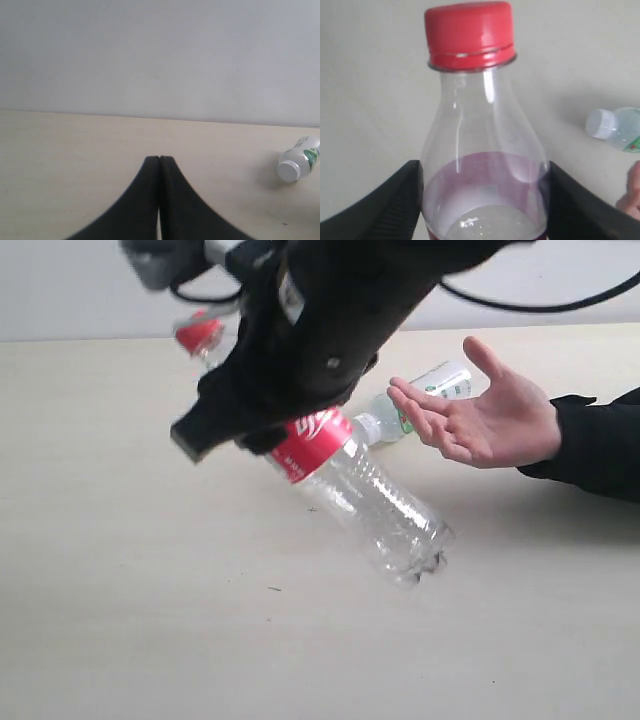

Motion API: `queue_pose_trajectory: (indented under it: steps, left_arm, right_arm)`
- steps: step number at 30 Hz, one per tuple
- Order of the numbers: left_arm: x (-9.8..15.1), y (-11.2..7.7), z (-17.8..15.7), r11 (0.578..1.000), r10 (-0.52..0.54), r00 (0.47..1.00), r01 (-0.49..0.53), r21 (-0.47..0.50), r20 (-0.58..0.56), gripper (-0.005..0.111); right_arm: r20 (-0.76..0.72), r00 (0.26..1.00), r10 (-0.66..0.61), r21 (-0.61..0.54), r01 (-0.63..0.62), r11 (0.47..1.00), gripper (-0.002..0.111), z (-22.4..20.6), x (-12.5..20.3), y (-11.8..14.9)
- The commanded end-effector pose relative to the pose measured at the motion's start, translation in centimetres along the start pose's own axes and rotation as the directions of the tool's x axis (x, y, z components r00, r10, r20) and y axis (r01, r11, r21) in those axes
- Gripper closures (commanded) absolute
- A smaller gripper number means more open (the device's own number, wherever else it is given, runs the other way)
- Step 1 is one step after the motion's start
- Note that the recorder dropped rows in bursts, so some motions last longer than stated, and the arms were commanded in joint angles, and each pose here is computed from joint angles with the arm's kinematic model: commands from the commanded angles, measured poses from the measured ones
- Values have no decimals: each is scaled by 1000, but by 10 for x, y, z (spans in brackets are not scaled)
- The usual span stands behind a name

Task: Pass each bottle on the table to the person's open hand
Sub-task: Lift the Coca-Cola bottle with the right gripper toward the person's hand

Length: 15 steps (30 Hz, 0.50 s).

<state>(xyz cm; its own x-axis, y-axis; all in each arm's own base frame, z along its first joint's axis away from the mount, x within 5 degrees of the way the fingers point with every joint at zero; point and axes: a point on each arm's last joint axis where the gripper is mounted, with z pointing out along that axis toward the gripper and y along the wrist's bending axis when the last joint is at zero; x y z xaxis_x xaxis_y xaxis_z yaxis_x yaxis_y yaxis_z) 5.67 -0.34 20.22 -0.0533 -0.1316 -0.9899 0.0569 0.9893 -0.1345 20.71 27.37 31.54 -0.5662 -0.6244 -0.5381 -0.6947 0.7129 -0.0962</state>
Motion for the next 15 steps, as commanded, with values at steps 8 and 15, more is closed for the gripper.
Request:
queue_pose_trajectory:
  steps: [8, 15]
  left_arm:
    - [1, 0, 0, 1000, -7, 1000, 7, 0, 4, 107]
    - [1, 0, 0, 1000, -7, 1000, 7, 0, 4, 107]
  right_arm:
    - [28, 944, 330, 71, -331, 941, 108, -64, 6, -82]
    - [9, 875, 485, 149, -481, 864, 108, -63, 19, -131]
